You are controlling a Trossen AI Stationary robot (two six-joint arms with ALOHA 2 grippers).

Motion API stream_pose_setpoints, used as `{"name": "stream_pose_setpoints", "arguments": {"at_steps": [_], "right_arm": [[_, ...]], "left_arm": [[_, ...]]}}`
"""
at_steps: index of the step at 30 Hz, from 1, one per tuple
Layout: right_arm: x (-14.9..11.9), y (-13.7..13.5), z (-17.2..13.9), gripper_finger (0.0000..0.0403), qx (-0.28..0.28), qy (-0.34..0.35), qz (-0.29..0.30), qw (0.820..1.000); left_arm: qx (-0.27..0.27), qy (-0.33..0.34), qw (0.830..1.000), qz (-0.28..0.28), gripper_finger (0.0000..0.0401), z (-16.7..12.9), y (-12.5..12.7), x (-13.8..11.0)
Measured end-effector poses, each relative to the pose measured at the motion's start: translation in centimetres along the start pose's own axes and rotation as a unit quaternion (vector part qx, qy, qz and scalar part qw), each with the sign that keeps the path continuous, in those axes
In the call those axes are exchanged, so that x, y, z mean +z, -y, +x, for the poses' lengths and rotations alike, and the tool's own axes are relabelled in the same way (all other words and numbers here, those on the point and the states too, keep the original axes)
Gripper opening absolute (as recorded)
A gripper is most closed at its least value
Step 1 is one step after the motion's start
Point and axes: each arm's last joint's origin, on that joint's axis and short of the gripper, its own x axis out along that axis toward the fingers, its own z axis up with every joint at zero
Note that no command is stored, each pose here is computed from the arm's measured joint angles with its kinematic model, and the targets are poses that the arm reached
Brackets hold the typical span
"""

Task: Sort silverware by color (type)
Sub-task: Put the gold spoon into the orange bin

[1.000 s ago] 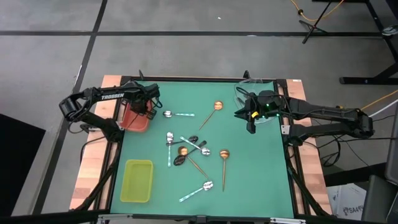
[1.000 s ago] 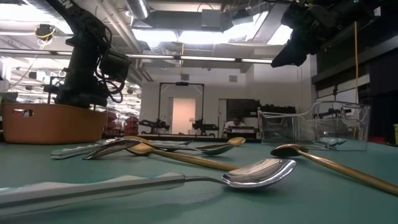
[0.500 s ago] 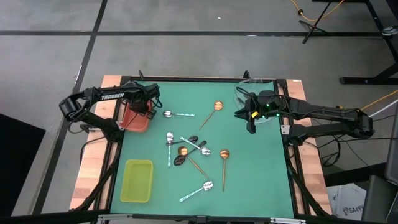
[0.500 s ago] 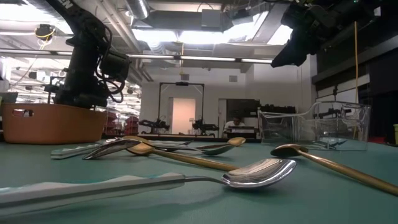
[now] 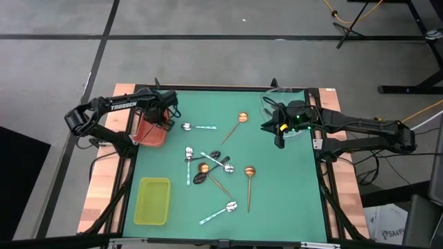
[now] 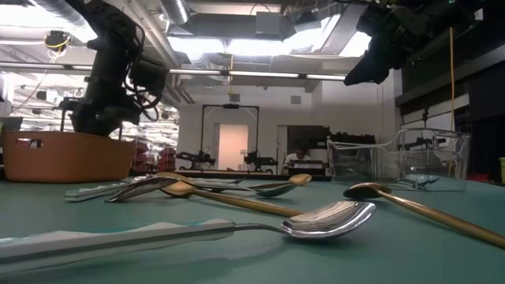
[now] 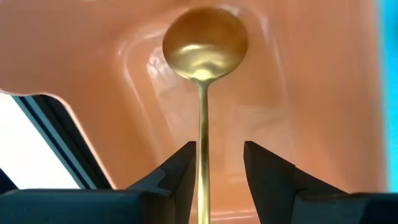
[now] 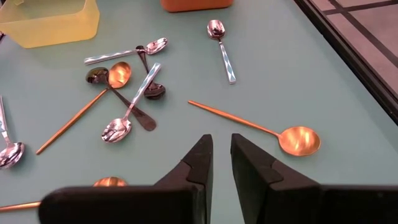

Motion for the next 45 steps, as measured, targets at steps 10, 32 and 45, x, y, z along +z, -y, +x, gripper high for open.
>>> {"name": "stream_pose_setpoints", "arguments": {"at_steps": [10,32,45], "right_arm": [[0.0,0.0,0.0,0.0051,0.000,0.000,0.000,1.000],[0.0,0.0,0.0,0.0051,0.000,0.000,0.000,1.000],[0.0,0.0,0.0,0.0051,0.000,0.000,0.000,1.000]], "left_arm": [[-0.019,0.033,0.999,-0.006,0.0129,-3.7,0.1,1.4],[-0.157,0.261,0.952,0.019,0.0129,-10.3,4.6,4.1],[-0.286,0.424,0.858,0.048,0.0129,-14.0,9.5,3.7]]}}
